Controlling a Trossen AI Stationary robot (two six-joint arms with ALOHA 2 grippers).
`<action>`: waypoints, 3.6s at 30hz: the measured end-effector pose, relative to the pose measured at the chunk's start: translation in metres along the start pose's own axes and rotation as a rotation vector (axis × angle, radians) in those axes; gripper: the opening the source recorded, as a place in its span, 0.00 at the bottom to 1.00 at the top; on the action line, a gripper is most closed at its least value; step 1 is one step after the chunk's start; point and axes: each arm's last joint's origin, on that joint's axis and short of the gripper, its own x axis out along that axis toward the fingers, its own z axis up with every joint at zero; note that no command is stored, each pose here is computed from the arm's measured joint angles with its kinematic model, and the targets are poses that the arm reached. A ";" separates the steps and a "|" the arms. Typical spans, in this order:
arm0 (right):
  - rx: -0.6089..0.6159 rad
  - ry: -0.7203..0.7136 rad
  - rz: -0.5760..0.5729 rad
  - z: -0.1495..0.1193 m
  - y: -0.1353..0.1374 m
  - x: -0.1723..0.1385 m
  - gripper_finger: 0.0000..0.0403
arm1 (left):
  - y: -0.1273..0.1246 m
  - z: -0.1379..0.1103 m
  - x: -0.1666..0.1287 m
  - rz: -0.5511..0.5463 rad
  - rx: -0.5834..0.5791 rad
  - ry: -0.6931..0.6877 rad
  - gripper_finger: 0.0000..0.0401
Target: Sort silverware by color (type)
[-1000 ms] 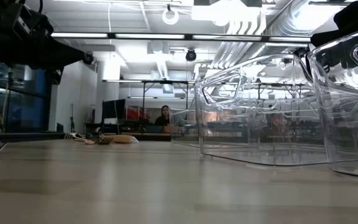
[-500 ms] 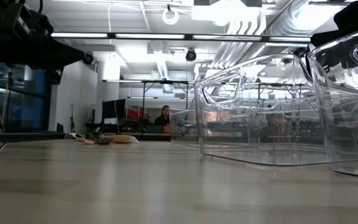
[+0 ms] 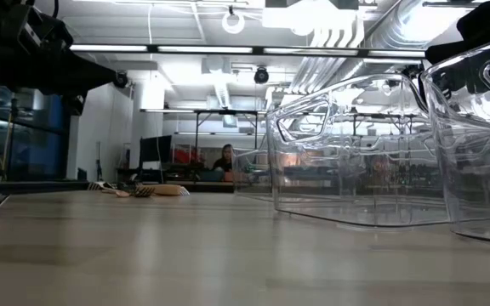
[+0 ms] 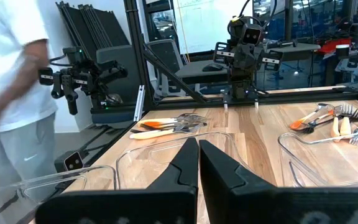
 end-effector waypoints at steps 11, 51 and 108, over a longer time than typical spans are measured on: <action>0.000 0.000 0.000 0.000 0.000 0.000 0.00 | 0.000 0.000 0.000 0.000 0.000 0.001 0.00; 0.000 0.000 -0.001 0.000 0.000 0.000 0.00 | 0.000 0.000 0.000 0.000 0.000 0.001 0.00; 0.250 -0.557 -0.138 0.104 0.003 0.005 0.00 | 0.000 0.000 0.000 0.000 0.000 0.001 0.00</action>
